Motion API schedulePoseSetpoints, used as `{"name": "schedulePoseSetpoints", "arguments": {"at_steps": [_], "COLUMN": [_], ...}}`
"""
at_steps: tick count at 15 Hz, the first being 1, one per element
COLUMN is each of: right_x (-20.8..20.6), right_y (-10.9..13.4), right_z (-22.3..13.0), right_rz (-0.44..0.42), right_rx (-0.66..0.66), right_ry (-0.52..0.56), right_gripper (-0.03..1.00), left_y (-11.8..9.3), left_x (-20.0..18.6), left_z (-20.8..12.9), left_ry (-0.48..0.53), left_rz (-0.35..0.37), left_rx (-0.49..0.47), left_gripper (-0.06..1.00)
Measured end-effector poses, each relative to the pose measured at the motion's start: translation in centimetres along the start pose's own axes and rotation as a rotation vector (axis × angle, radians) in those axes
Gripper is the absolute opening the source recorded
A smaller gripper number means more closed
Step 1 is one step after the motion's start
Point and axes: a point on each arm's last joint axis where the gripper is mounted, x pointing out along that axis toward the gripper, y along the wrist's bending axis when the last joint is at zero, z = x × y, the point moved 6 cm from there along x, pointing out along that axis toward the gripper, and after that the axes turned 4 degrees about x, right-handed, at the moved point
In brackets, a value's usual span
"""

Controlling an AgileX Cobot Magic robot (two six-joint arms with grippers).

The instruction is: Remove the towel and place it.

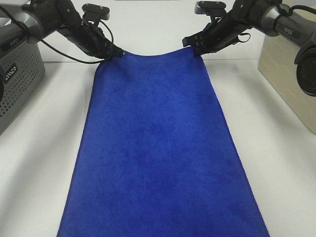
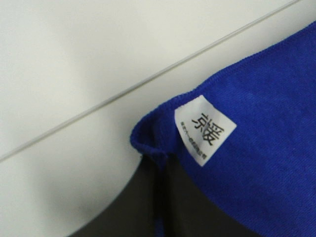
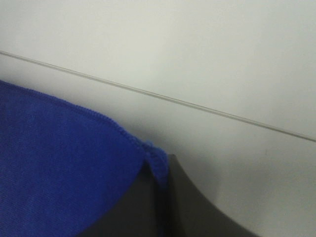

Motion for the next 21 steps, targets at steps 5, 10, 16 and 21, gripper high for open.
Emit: {"name": "schedulePoseSetpoints", "arguments": {"at_steps": [5,10,16,21], "right_x": [-0.1,-0.1,1.4,2.8], "right_y": [-0.3,-0.6,-1.2,-1.8], "right_z": [1.1,1.7,0.5,-0.9], "right_rz": [-0.023,-0.039,-0.05,-0.059], "right_rx": [-0.012,-0.019,-0.014,-0.015], "right_ry": [-0.068,-0.114,-0.109,-0.093], "right_gripper": [0.02,0.02,0.02,0.02], "left_y": [0.5,-0.1,0.2,0.3], "left_x": [0.0,0.8,1.8,3.3], "left_z": [1.4,1.5,1.1,-0.2], "left_ry": [-0.09,-0.126,-0.152,-0.149], "left_rz": [0.042,0.057,0.087,0.094], "left_rx": [0.048,0.119,0.135,0.13], "left_gripper": [0.01,0.01,0.01,0.01]}}
